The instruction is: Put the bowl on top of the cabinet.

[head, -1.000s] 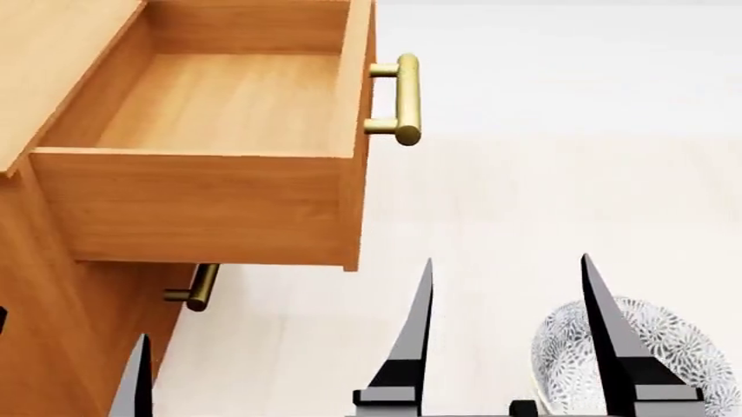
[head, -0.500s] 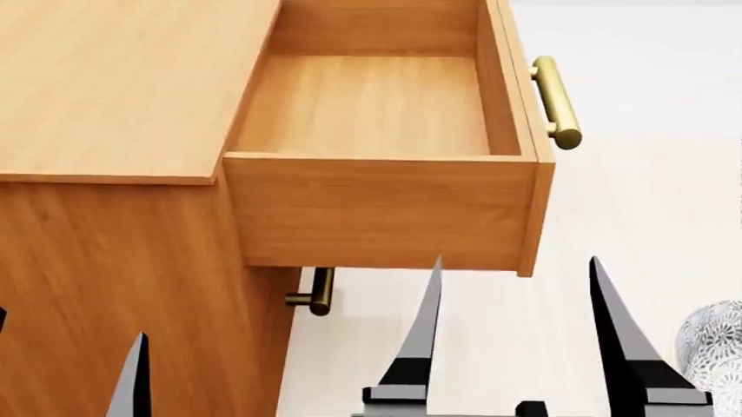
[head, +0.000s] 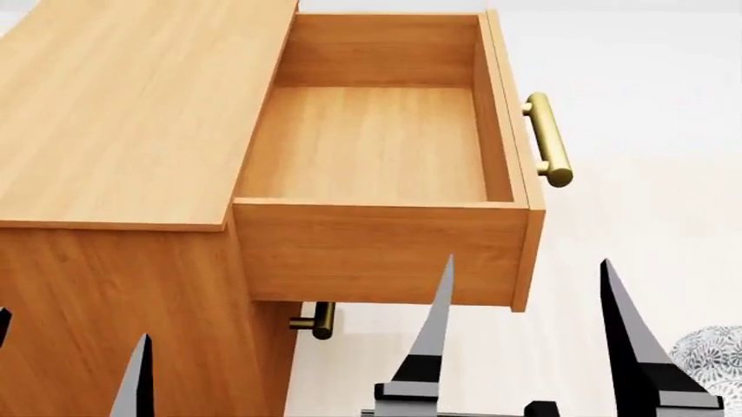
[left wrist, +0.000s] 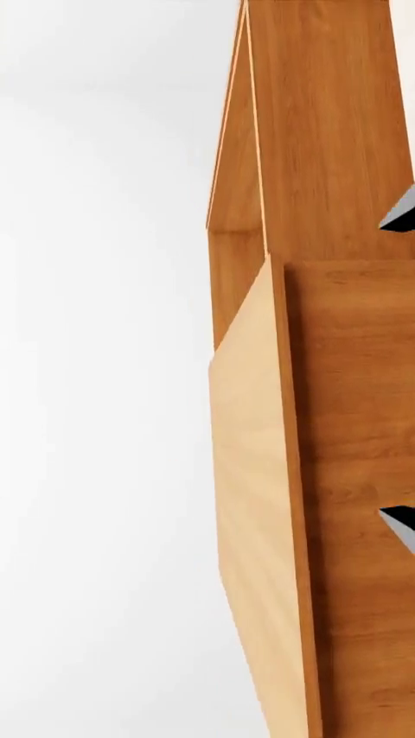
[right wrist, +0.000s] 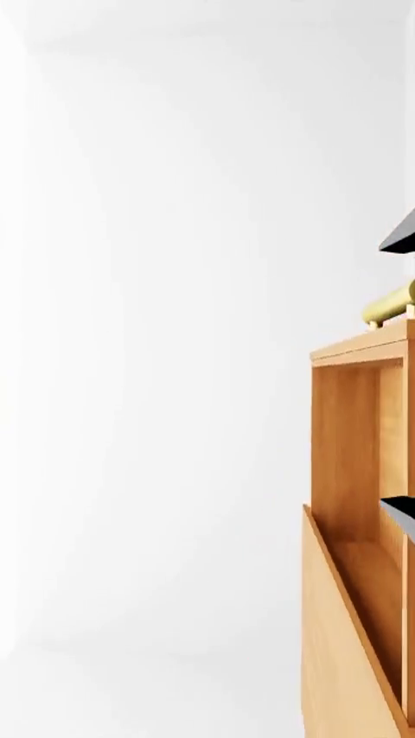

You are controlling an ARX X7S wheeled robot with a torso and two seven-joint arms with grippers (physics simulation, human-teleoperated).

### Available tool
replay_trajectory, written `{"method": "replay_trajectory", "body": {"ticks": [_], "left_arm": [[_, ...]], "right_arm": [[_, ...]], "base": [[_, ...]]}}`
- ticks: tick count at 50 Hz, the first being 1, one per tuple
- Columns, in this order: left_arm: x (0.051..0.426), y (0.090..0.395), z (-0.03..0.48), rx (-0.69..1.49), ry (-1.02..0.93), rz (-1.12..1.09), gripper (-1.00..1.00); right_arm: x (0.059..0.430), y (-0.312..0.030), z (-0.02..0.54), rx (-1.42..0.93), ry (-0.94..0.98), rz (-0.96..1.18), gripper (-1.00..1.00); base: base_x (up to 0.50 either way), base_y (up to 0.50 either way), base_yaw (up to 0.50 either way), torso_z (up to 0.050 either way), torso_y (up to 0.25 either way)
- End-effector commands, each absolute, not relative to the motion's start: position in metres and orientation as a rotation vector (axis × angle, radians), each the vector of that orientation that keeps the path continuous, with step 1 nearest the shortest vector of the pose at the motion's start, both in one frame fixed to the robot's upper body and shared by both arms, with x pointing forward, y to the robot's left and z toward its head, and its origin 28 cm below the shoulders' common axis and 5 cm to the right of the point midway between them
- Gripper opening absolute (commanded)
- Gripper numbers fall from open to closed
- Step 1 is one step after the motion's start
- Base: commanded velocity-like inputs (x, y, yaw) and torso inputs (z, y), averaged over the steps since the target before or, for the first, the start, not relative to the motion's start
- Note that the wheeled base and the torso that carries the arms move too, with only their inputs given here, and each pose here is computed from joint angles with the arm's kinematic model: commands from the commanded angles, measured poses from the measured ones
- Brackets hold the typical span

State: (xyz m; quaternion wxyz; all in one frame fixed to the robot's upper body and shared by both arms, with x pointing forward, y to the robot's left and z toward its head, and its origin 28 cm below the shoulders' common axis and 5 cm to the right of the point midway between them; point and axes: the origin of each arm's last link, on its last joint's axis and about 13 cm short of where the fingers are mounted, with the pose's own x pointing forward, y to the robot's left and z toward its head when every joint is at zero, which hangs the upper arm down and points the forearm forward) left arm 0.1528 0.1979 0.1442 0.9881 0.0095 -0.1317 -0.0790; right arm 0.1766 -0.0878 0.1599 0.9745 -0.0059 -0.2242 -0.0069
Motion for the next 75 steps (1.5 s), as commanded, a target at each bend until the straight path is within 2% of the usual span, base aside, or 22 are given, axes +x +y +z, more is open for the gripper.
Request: {"method": "replay_trajectory", "body": {"ticks": [1,16,20,28,30,34,38,43,57,68,75], "left_arm": [[0.155,0.202,0.148,0.011,-0.299,-0.071,1.0],[0.155,0.203,0.149,0.015,-0.299,-0.067,1.0],[0.155,0.206,0.149,0.001,-0.313,-0.054,1.0],[0.155,0.208,0.151,-0.004,-0.321,-0.048,1.0],[0.156,0.207,0.15,-0.003,-0.318,-0.049,1.0],[0.156,0.206,0.15,-0.002,-0.316,-0.053,1.0],[0.157,0.206,0.148,-0.001,-0.314,-0.058,1.0],[0.157,0.206,0.148,-0.004,-0.312,-0.056,1.0],[0.157,0.206,0.149,-0.005,-0.312,-0.057,1.0],[0.158,0.206,0.149,-0.003,-0.309,-0.053,1.0],[0.158,0.206,0.149,-0.001,-0.31,-0.056,1.0]], "right_arm": [[0.177,-0.09,0.162,-0.002,-0.45,-0.016,1.0],[0.171,-0.096,0.167,0.017,-0.461,-0.047,1.0],[0.166,-0.105,0.171,0.137,-0.475,-0.091,1.0],[0.14,-0.151,0.162,0.125,-0.342,-0.18,1.0],[0.128,-0.166,0.166,0.176,-0.294,-0.286,1.0],[0.122,-0.176,0.169,0.218,-0.308,-0.284,1.0],[0.116,-0.198,0.167,0.213,-0.229,-0.367,1.0],[0.119,-0.217,0.159,0.174,-0.119,-0.46,1.0],[0.139,-0.24,0.156,0.18,0.043,-0.495,1.0],[0.159,-0.253,0.152,0.309,0.16,-0.509,1.0],[0.173,-0.26,0.158,0.392,0.161,-0.5,1.0]], "base": [[0.0,0.0,0.0,0.05,0.0],[0.0,0.0,0.0,0.05,0.0],[0.0,0.0,0.0,0.03,0.0],[0.0,0.0,0.0,0.0,0.0],[0.0,0.0,0.0,0.0,0.0],[0.0,0.0,0.0,0.0,0.0],[0.0,0.0,0.0,0.0,0.0],[0.0,0.0,0.0,0.0,0.0],[0.0,0.0,0.0,0.0,0.0],[0.0,0.0,0.0,0.0,0.0],[0.0,0.0,0.0,0.0,0.0]]}}
